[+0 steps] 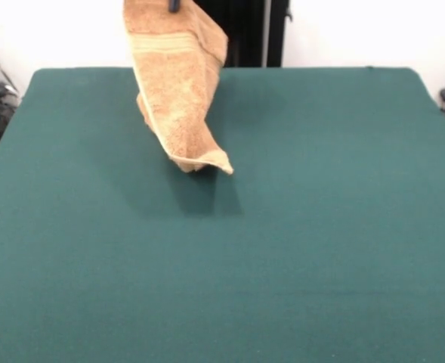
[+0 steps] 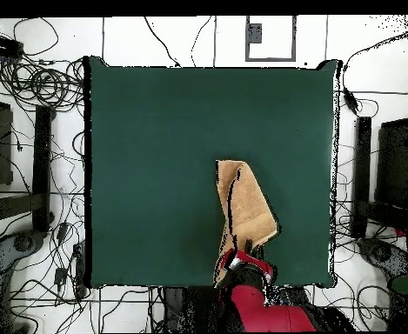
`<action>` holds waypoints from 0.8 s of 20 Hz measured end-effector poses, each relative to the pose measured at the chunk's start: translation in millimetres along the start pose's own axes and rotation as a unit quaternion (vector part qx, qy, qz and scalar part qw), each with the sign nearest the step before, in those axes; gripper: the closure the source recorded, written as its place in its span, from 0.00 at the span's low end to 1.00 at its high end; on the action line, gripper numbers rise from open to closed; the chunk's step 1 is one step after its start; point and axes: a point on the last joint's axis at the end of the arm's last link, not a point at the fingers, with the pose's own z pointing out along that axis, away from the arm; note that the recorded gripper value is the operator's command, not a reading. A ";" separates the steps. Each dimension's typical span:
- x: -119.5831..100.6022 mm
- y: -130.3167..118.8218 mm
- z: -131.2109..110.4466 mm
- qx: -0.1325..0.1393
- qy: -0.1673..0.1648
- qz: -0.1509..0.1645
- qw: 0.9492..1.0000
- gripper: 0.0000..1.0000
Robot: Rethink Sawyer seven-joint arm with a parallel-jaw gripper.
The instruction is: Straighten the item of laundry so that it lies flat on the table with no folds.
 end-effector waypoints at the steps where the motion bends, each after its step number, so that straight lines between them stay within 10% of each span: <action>1: -0.7 -0.3 -0.9 0.001 -0.001 0.000 1.000 1.00; 16: -30.4 -37.9 2.2 -0.004 -0.008 0.059 0.998 1.00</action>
